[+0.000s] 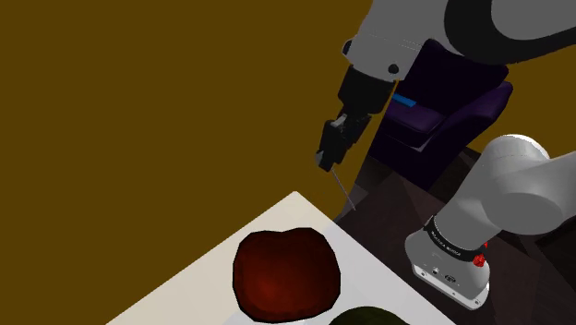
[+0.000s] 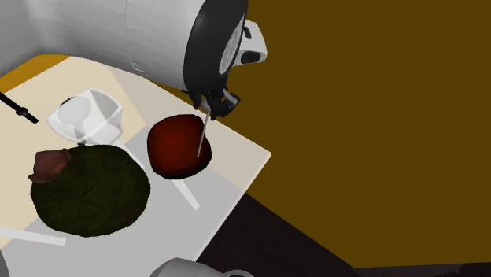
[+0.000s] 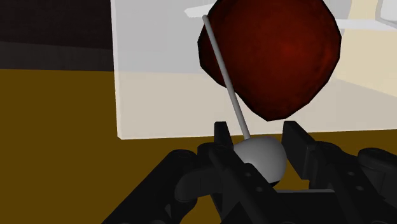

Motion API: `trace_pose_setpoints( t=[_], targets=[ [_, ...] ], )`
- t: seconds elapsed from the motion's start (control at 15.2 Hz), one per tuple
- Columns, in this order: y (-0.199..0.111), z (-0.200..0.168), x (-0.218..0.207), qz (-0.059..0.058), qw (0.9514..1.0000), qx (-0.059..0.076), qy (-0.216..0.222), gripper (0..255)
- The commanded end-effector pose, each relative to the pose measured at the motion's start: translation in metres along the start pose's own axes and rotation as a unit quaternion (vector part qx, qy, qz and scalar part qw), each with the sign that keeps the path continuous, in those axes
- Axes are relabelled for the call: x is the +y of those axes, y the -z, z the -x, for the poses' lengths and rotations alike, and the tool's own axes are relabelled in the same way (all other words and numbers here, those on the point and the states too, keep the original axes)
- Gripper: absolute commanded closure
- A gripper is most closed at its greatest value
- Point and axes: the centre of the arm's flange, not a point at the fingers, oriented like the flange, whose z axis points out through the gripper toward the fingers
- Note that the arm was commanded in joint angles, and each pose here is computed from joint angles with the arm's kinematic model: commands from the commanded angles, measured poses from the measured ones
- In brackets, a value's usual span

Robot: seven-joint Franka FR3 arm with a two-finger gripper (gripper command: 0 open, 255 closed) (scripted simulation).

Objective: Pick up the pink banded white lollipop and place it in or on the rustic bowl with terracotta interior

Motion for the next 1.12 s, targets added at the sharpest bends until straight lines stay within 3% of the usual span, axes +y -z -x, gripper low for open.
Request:
trace_pose_setpoints(
  t=[0.0,0.59,1.06],
  targets=[
    [0.002,0.007,-0.027,0.0,1.0,0.0,0.0,255],
    [0.015,0.042,-0.138,0.0,1.0,0.0,0.0,255],
    [-0.021,0.043,-0.129,0.0,1.0,0.0,0.0,255]
  ],
)
